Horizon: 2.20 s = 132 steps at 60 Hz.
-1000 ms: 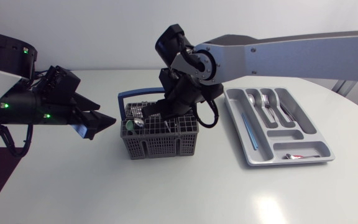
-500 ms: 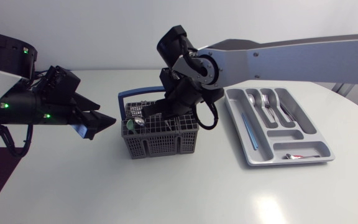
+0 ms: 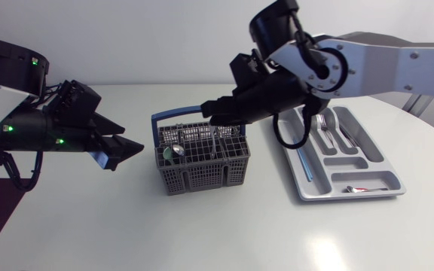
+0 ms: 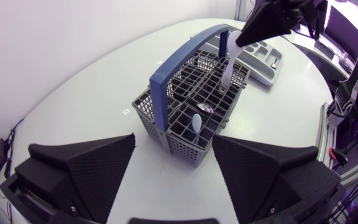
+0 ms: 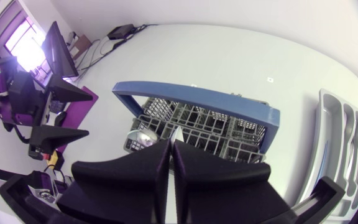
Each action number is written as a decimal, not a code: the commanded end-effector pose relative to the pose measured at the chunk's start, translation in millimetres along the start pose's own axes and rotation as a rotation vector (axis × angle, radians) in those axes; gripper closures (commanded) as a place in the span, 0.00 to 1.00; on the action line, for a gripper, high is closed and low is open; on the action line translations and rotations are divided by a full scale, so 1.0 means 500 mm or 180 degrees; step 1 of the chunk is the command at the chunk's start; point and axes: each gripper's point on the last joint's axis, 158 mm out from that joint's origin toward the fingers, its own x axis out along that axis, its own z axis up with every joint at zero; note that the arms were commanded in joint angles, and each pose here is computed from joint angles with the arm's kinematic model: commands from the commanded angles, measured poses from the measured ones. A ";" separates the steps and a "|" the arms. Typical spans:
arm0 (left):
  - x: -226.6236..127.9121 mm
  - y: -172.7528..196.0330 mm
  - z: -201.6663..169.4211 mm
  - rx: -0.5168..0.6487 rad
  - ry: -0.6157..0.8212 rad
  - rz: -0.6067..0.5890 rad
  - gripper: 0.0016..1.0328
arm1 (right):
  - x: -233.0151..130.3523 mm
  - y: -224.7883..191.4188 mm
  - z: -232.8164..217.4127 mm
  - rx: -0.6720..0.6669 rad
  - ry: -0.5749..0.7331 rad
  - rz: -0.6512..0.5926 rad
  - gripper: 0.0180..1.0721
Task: Unload the cutlery basket into the drawer organizer.
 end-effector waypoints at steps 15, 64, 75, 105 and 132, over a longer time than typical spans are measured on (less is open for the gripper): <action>0.016 -0.017 -0.005 0.0018 0.0060 -0.0089 0.17 | -0.103 0.004 0.013 0.0268 -0.0309 0.0374 0.94; 0.037 -0.034 -0.002 0.0084 0.0118 -0.0192 0.17 | -0.382 -0.363 -0.161 0.0010 -0.0256 -0.1080 0.94; 0.036 -0.034 0.001 0.0096 0.0121 -0.0183 0.17 | -0.396 -0.452 -0.233 -0.0187 0.0038 -0.1602 0.94; 0.039 -0.037 -0.013 0.0097 0.0177 -0.0185 0.17 | -0.350 -0.624 -0.354 -0.0504 0.0577 -0.2255 0.94; 0.053 -0.054 -0.025 0.0158 0.0265 -0.0247 0.16 | -0.285 -0.640 -0.417 -0.0472 0.0869 -0.2138 0.83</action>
